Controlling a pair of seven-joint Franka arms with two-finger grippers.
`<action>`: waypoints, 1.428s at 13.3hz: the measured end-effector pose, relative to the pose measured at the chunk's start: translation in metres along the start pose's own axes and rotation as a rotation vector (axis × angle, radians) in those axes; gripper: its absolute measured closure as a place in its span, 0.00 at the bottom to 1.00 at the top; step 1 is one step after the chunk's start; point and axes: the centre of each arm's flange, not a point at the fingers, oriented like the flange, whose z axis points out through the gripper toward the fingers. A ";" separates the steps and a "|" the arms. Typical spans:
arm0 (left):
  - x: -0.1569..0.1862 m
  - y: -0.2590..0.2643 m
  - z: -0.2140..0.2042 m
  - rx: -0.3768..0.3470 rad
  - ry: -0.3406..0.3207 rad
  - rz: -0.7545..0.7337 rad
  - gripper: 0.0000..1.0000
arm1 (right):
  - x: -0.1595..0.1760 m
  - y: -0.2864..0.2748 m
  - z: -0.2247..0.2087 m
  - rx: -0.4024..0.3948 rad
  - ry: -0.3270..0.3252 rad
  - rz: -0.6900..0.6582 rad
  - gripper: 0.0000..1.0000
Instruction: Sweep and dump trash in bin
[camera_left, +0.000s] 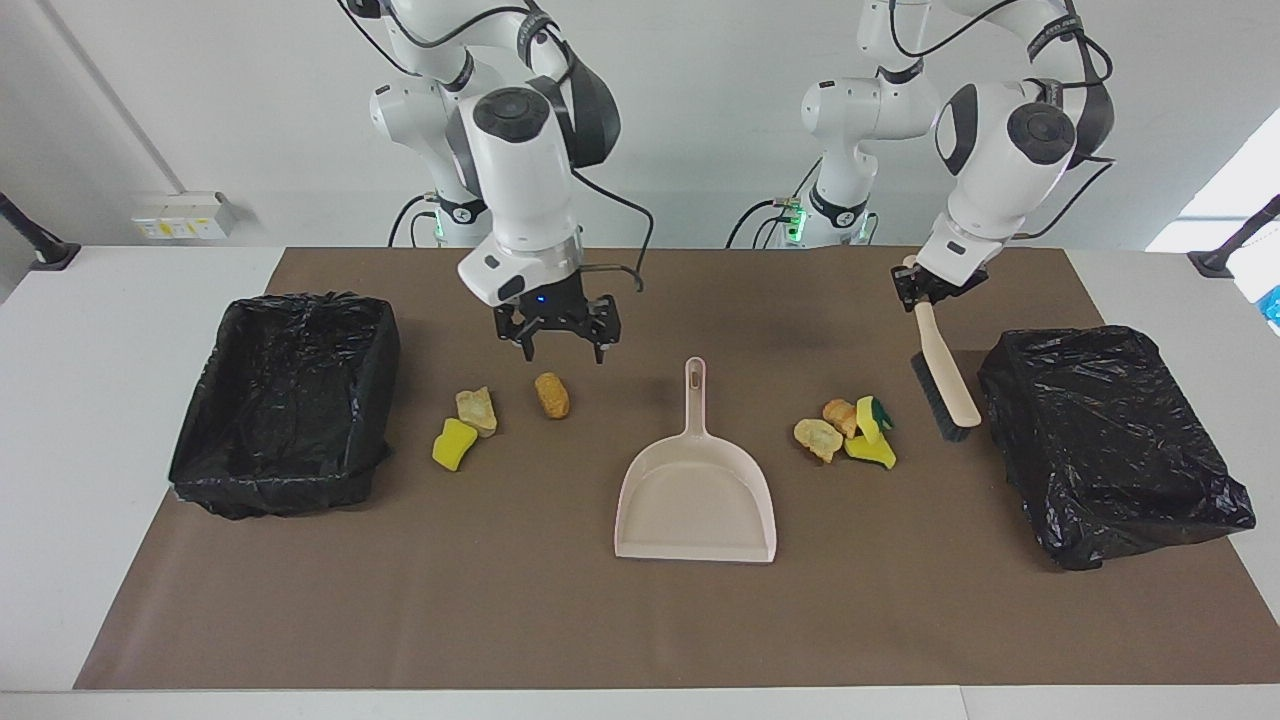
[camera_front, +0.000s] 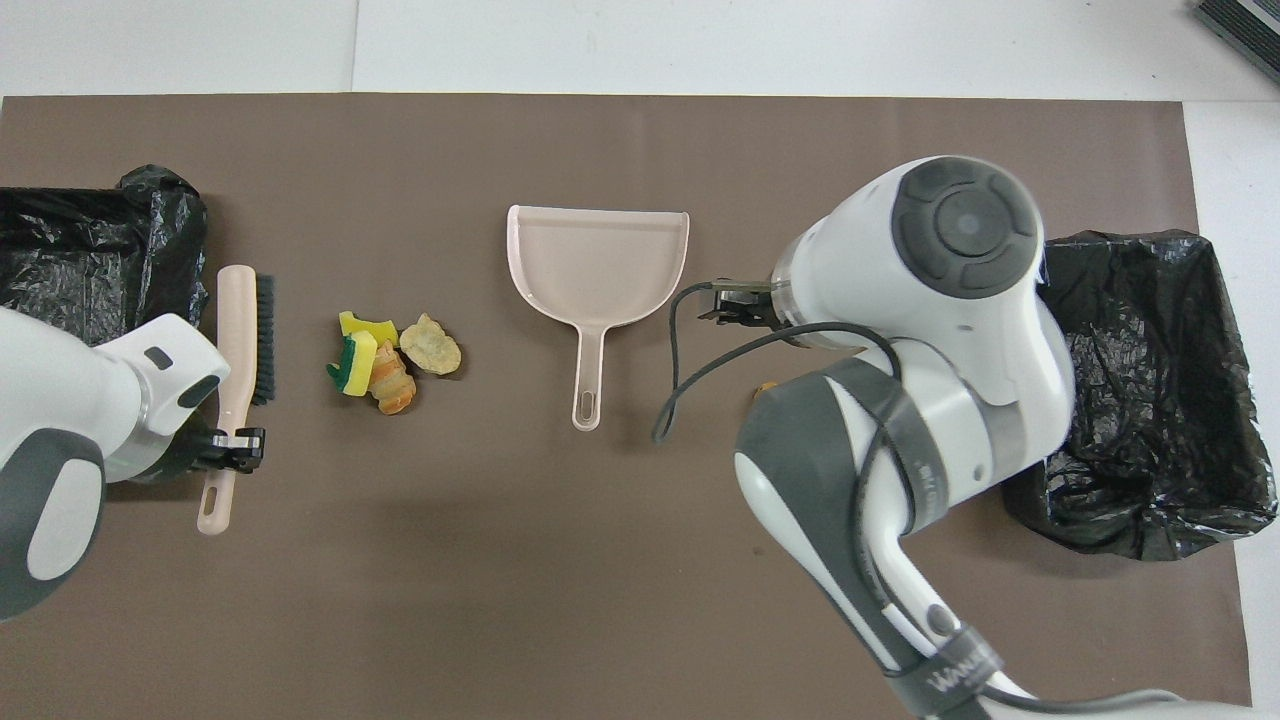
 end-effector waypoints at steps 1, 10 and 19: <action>0.018 0.004 0.010 0.017 -0.002 0.014 0.74 | -0.004 -0.015 0.013 0.007 0.005 0.007 0.00; 0.059 -0.003 0.048 0.051 0.008 0.043 0.74 | -0.079 -0.143 0.139 -0.017 0.094 0.063 0.00; 0.060 -0.013 0.051 0.052 0.002 0.083 0.74 | -0.089 -0.148 0.153 -0.072 0.115 0.001 0.28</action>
